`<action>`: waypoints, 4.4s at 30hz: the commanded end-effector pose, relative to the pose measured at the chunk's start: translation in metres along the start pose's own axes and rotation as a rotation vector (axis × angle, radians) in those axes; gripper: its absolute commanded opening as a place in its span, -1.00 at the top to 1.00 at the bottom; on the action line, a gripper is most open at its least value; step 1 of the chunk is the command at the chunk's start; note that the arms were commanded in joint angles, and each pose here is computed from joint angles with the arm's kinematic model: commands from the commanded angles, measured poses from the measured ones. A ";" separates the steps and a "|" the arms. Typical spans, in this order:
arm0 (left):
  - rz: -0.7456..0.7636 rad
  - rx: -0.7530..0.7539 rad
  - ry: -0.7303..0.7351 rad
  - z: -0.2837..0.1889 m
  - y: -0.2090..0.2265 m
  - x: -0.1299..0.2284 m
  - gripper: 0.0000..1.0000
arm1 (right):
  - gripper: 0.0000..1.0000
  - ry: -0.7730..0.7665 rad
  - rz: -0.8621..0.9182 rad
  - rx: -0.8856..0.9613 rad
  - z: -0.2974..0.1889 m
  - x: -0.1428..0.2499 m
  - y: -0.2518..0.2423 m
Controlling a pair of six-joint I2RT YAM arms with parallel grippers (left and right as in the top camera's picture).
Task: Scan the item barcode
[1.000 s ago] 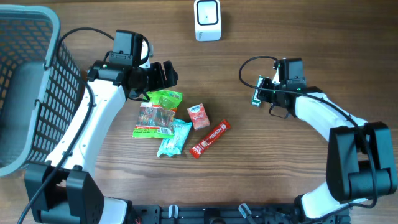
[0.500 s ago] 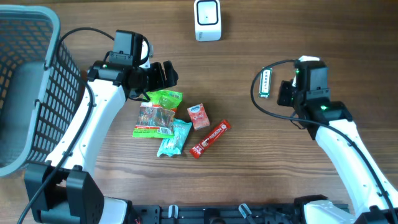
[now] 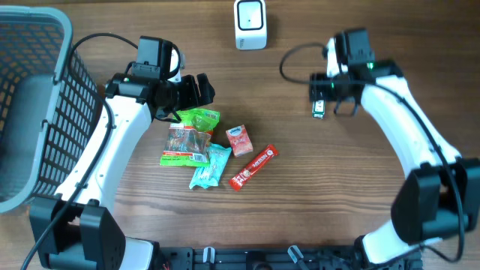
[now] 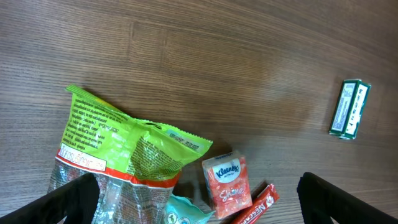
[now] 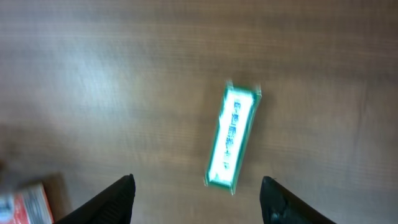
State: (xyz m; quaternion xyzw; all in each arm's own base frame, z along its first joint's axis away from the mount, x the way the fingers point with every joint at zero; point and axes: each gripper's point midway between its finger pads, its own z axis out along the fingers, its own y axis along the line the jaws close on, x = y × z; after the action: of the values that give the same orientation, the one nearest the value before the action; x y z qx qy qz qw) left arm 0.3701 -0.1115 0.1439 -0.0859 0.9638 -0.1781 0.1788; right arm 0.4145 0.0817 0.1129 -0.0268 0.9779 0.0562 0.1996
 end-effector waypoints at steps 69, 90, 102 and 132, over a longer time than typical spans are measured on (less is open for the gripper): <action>0.017 0.004 -0.019 -0.005 -0.001 -0.003 -1.00 | 0.84 0.228 0.067 -0.048 0.054 0.059 -0.013; 0.017 0.004 -0.019 -0.005 -0.001 -0.003 -1.00 | 0.07 0.235 0.053 -0.169 0.081 0.071 0.005; 0.017 0.004 -0.019 -0.005 -0.001 -0.003 -1.00 | 0.60 0.129 0.027 -0.085 0.091 0.061 -0.011; 0.017 0.004 -0.019 -0.005 -0.001 -0.003 -1.00 | 0.72 0.091 -0.265 0.661 0.091 0.119 -0.029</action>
State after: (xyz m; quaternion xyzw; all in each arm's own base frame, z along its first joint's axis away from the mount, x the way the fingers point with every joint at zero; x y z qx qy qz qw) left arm 0.3702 -0.1114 0.1439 -0.0859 0.9638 -0.1780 0.1790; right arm 0.3525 0.0564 0.0047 -0.0858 0.9287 -0.3078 0.1884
